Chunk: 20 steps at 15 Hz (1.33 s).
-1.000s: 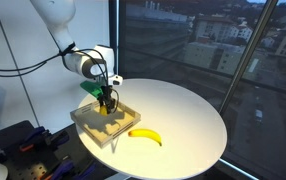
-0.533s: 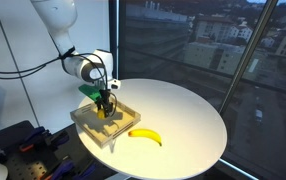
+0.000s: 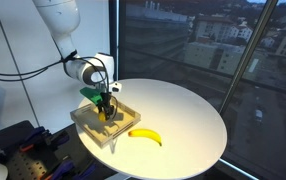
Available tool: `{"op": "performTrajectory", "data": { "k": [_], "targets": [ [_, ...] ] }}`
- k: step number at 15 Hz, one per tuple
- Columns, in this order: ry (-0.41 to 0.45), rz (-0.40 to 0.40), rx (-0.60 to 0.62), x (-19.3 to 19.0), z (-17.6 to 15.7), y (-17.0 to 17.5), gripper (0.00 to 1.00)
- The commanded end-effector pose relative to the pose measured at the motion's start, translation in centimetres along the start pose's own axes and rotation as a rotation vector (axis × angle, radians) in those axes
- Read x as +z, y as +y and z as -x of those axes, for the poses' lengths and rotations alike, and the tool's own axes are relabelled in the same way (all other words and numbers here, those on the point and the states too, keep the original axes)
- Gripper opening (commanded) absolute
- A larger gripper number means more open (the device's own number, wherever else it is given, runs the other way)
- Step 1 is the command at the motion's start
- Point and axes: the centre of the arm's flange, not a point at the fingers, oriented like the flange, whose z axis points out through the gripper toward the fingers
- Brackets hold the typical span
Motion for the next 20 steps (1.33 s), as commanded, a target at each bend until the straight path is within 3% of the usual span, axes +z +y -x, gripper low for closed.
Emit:
{"op": "performTrajectory", "data": {
  "k": [1, 5, 20],
  "targets": [
    [0.014, 0.010, 0.018, 0.2, -0.7, 0.1, 0.92],
    [0.011, 0.011, 0.022, 0.3, -0.7, 0.4, 1.00],
    [-0.033, 0.020, 0.060, -2.3, 0.3, 0.5, 1.00]
  ]
}}
